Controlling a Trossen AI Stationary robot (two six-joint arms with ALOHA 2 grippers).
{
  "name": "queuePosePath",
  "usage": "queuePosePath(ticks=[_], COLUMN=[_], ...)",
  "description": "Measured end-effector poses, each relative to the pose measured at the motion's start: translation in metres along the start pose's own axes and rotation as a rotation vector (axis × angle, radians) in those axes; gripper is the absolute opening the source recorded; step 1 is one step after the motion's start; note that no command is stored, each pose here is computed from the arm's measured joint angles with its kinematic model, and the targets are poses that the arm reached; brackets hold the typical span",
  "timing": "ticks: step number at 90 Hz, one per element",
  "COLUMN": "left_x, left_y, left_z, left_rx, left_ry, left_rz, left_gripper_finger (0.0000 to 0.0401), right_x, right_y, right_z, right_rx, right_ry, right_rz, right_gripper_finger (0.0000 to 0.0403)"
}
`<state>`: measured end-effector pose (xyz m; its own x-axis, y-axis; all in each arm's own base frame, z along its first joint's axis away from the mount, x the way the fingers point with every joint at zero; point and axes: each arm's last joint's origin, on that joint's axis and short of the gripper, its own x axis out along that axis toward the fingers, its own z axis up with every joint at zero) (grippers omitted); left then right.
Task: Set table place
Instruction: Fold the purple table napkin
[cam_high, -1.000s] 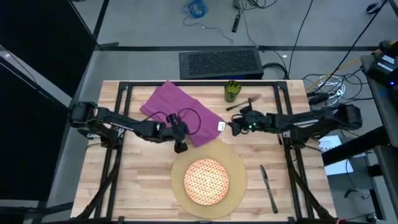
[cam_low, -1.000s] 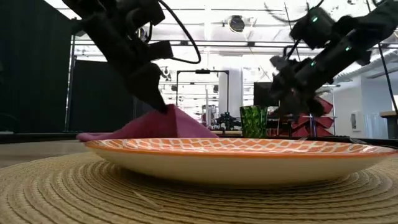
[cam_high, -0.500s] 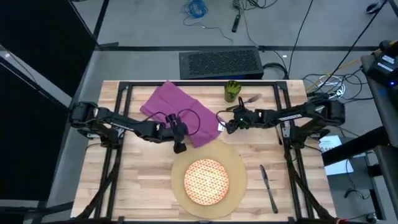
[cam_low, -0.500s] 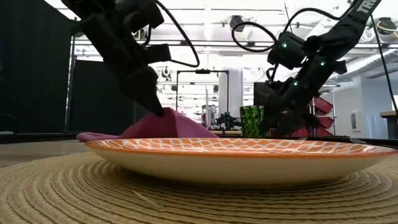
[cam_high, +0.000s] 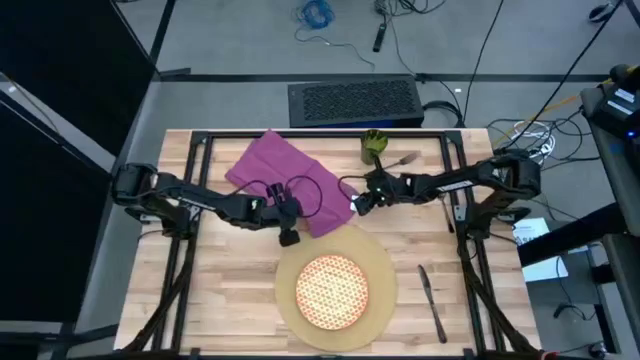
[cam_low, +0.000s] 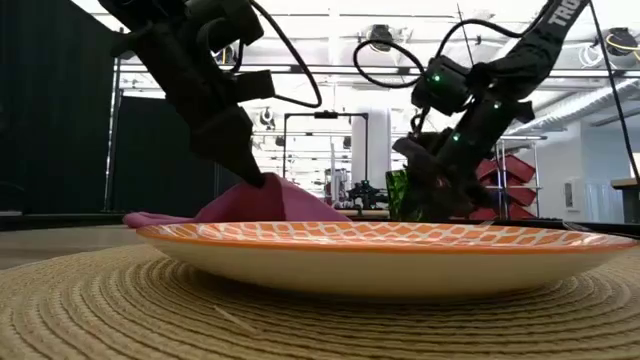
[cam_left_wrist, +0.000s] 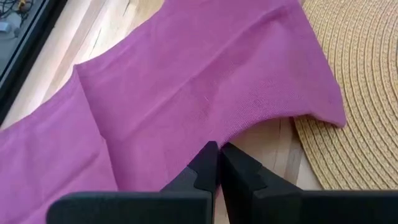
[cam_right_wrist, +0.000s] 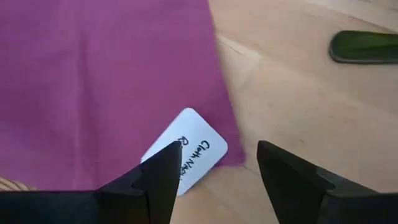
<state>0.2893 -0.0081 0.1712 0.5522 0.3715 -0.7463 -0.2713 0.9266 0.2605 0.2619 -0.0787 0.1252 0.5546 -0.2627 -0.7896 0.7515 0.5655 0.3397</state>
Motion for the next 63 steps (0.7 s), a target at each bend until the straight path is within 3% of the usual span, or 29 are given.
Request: queuePosePath(ticks=[39, 52, 63], left_x=[-0.001, -0.001, -0.001], left_y=[-0.003, -0.003, -0.003], left_z=[0.000, 0.000, 0.000], left_rx=[0.008, 0.008, 0.008], left_ry=[-0.004, -0.004, -0.004], left_rz=[-0.002, -0.002, -0.002], left_gripper_finger=[0.0000, 0.0000, 0.0000], right_x=[0.012, 0.013, 0.013], right_y=[0.003, 0.004, 0.005], right_z=[0.004, 0.002, 0.001], right_rx=[0.021, 0.012, -0.014], right_ry=[-0.004, 0.014, 0.034], right_rz=[0.111, 0.129, 0.150], right_gripper_finger=[0.0188, 0.0146, 0.0086])
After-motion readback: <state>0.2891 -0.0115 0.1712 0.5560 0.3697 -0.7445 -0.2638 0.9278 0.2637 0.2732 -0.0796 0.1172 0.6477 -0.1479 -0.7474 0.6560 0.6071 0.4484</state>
